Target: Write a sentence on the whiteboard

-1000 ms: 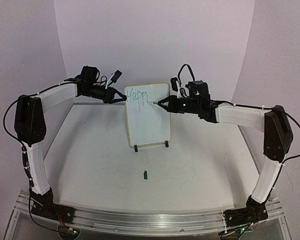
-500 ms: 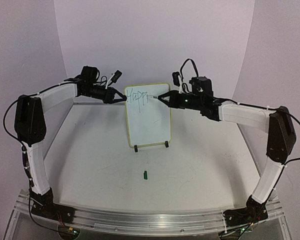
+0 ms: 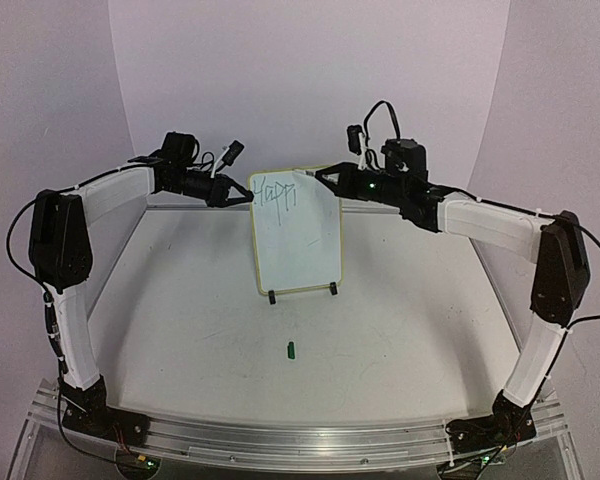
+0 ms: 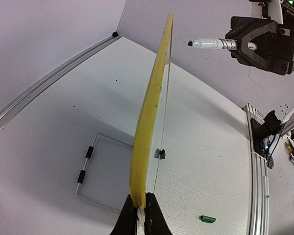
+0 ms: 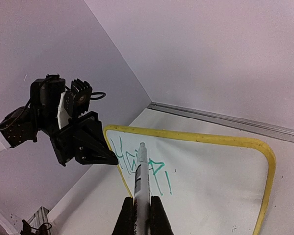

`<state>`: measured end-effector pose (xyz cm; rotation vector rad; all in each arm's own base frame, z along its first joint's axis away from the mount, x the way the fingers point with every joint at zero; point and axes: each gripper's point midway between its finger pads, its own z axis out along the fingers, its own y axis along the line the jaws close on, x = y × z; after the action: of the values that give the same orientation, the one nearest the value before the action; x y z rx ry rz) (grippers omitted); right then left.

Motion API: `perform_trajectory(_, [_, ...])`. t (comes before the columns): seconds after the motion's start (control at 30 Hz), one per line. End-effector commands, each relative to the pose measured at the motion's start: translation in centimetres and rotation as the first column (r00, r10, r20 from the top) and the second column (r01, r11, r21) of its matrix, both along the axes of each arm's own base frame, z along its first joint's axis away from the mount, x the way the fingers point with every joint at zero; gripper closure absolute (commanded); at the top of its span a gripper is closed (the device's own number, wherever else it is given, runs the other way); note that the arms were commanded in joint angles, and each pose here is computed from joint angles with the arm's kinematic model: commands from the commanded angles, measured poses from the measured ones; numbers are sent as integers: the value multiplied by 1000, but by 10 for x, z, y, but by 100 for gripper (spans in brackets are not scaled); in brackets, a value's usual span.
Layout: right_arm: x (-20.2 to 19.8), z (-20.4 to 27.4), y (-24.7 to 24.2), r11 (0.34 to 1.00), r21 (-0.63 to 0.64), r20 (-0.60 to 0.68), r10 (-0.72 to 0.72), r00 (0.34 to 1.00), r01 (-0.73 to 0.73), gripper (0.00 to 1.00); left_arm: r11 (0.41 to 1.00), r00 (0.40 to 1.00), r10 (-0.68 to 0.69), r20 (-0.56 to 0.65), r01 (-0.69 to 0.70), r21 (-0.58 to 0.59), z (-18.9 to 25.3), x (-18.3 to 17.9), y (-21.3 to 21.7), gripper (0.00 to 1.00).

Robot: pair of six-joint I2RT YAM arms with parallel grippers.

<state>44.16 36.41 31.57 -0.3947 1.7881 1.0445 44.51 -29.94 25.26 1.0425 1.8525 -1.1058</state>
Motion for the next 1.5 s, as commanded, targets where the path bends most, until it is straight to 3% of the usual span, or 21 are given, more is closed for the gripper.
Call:
perform_trajectory(0.0, [12, 9, 3, 1000, 22, 34, -20, 999, 19, 100, 999, 999, 1, -39, 1, 42, -18, 0, -3, 100])
perform_trajectory(0.53, [18, -8, -4, 997, -4, 0, -72, 997, 72, 100, 999, 999, -1, -37, 3, 41, -18, -1, -3, 100])
perform_trajectory(0.97, [-13, 7, -15, 1000, -2, 55, -22, 998, 22, 100, 999, 999, 0, -36, 2, 41, -17, -1, -2, 100])
perform_trajectory(1.47, [6, -23, -10, 997, -55, -9, -55, 998, 55, 100, 999, 999, -1, -36, 3, 39, -16, -1, -3, 100])
